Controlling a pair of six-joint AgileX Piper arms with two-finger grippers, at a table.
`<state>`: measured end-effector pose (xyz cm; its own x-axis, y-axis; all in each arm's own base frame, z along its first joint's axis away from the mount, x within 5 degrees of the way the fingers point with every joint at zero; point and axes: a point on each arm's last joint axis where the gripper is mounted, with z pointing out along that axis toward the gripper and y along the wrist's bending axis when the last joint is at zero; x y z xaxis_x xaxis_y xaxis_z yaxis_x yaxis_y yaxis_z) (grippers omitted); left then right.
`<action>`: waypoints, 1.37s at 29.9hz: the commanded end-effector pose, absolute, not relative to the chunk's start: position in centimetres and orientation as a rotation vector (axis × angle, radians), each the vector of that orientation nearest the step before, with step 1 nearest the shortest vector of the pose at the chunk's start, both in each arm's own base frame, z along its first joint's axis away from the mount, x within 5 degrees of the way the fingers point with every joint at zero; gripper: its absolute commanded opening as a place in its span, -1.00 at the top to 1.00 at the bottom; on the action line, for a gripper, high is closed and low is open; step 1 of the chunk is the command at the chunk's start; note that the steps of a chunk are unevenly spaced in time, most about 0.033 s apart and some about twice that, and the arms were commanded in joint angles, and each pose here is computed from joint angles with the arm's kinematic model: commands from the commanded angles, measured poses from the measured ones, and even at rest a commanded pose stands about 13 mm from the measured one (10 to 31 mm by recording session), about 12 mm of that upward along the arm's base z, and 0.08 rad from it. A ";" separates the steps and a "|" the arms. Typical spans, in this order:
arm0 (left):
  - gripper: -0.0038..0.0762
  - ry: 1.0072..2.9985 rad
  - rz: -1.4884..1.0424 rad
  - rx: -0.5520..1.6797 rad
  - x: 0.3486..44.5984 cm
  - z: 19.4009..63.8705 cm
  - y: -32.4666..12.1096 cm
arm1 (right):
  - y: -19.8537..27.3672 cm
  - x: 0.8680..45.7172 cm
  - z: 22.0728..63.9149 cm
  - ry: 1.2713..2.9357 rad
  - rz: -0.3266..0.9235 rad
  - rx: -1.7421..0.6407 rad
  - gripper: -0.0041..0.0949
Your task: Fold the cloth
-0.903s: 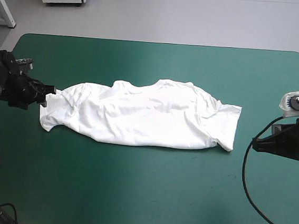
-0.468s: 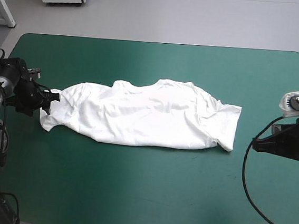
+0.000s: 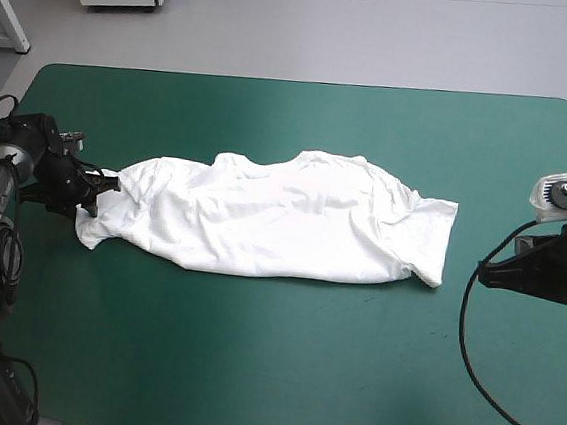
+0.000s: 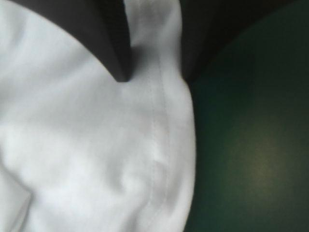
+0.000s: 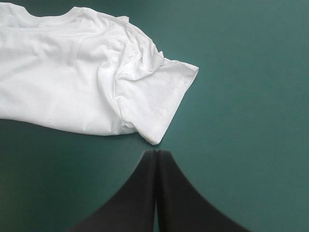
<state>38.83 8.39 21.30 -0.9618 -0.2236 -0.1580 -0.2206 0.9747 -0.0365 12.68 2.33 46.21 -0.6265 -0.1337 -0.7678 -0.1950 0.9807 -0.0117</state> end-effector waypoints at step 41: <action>0.96 2.815 -0.097 -0.366 39.8 22.7 8.1 | 3.7 36.9 29.4 2.784 0.113 -0.026 -0.09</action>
